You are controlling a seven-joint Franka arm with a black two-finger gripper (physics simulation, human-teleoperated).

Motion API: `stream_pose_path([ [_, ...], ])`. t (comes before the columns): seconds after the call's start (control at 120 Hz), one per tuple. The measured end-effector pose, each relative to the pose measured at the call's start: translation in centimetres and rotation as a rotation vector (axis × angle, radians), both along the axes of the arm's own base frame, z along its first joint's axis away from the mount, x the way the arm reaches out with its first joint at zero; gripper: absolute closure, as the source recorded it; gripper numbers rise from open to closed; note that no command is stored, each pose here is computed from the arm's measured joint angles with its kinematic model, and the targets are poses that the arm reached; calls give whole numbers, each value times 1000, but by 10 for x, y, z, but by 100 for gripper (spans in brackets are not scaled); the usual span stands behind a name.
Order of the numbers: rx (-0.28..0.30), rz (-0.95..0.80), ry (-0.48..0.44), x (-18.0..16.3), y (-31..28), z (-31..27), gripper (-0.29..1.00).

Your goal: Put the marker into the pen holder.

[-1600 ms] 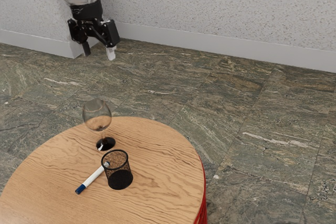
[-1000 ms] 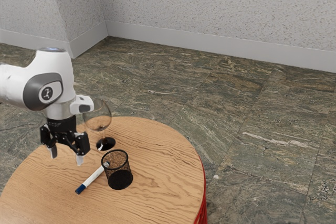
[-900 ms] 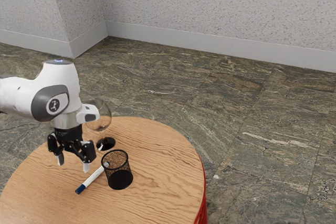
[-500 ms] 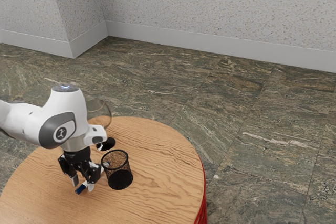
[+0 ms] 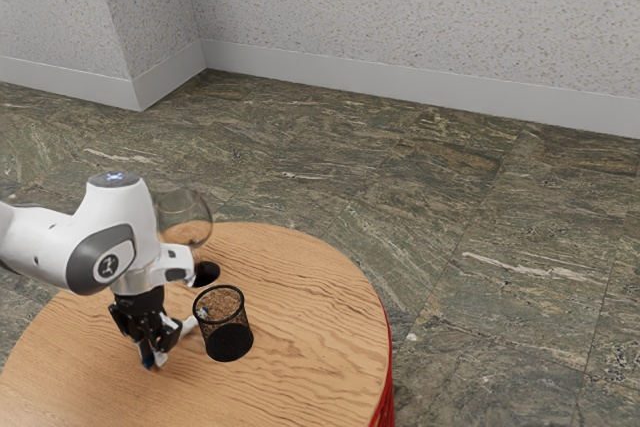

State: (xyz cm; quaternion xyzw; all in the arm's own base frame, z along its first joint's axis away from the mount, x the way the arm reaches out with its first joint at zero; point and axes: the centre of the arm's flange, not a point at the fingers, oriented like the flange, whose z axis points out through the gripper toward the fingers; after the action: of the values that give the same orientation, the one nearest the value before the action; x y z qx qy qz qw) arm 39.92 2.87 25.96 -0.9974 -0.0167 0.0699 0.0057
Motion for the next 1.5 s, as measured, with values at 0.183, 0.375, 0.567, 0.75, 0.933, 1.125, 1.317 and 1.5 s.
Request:
stream_pose_path([
  [0.183, -6, -16, 19, 1, 12, -12, 57],
  [0.375, -10, -24, 15, 6, 21, -16, 64],
  [0.567, -8, -15, 2, 8, 32, -13, 68],
  [0.75, 30, -116, -116, 38, -5, 89, 70],
  [0.933, 106, -266, -138, 24, -86, 185, 70],
  [1.125, 109, -310, -29, 3, -125, 180, 69],
  [1.317, 85, -267, 41, 16, -113, 166, 69],
  [1.5, 38, -260, 96, 60, -115, 147, 51],
])
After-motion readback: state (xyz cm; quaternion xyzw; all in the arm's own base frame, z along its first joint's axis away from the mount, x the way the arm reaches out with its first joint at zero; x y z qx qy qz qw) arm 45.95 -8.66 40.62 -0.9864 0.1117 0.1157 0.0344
